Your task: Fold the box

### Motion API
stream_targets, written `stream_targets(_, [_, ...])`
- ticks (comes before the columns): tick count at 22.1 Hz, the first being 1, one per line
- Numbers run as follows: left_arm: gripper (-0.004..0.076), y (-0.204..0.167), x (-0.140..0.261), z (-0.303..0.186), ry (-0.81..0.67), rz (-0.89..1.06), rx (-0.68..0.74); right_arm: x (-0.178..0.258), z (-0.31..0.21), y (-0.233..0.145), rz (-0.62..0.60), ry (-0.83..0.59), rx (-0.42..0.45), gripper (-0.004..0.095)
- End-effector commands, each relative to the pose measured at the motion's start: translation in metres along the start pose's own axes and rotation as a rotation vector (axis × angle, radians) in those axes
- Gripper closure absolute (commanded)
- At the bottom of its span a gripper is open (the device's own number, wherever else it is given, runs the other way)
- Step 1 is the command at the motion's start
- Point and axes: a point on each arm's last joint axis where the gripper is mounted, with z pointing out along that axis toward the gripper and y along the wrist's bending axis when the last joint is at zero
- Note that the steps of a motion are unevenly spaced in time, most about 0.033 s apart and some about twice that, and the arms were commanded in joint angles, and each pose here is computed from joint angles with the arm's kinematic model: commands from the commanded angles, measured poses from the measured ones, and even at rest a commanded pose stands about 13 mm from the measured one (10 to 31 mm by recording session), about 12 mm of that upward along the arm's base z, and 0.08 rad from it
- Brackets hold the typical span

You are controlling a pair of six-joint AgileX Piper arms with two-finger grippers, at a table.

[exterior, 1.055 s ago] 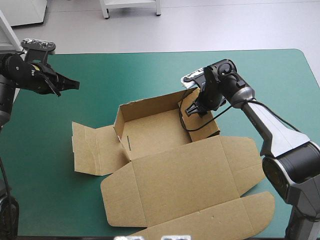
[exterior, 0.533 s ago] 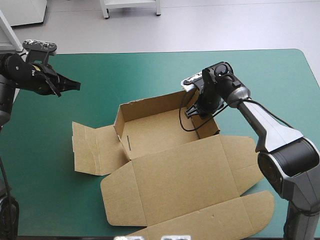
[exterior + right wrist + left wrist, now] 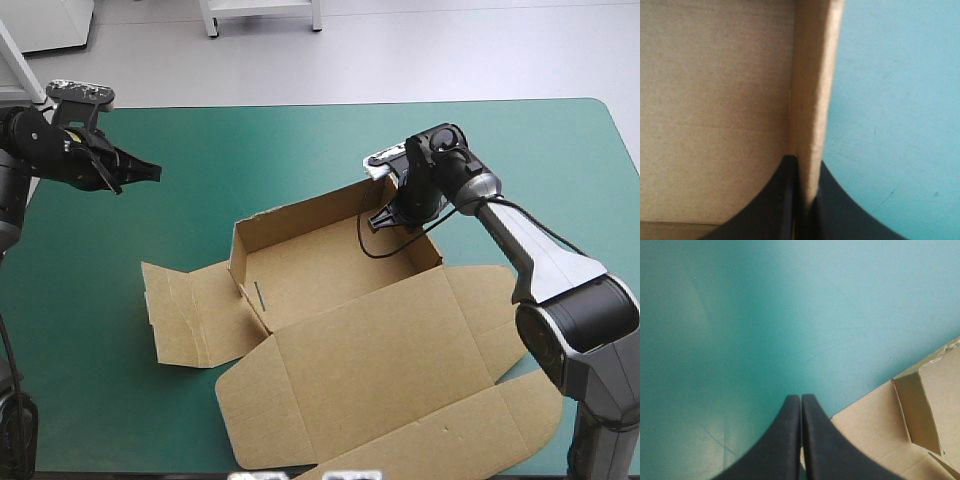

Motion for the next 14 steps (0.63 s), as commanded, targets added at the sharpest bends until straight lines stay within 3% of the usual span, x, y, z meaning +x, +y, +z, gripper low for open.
stream_targets(1, [0.0724,-0.001,-0.006,-0.022,-0.100,0.000,-0.009,0.004,-0.028,-0.025,0.008,-0.043,0.065,0.0908])
stream_targets(5, [0.0724,-0.001,-0.006,-0.022,-0.109,0.003,-0.011,0.010,-0.048,-0.064,0.127,-0.098,0.025,0.0908])
stream_targets(10, [0.0724,0.005,-0.012,0.008,-0.062,-0.017,0.002,0.026,-0.110,-0.112,0.258,-0.278,-0.006,0.0908])
stream_targets(14, [0.0724,0.018,-0.015,0.029,-0.063,-0.099,0.130,0.038,-0.134,-0.124,0.297,-0.355,-0.065,0.0908])
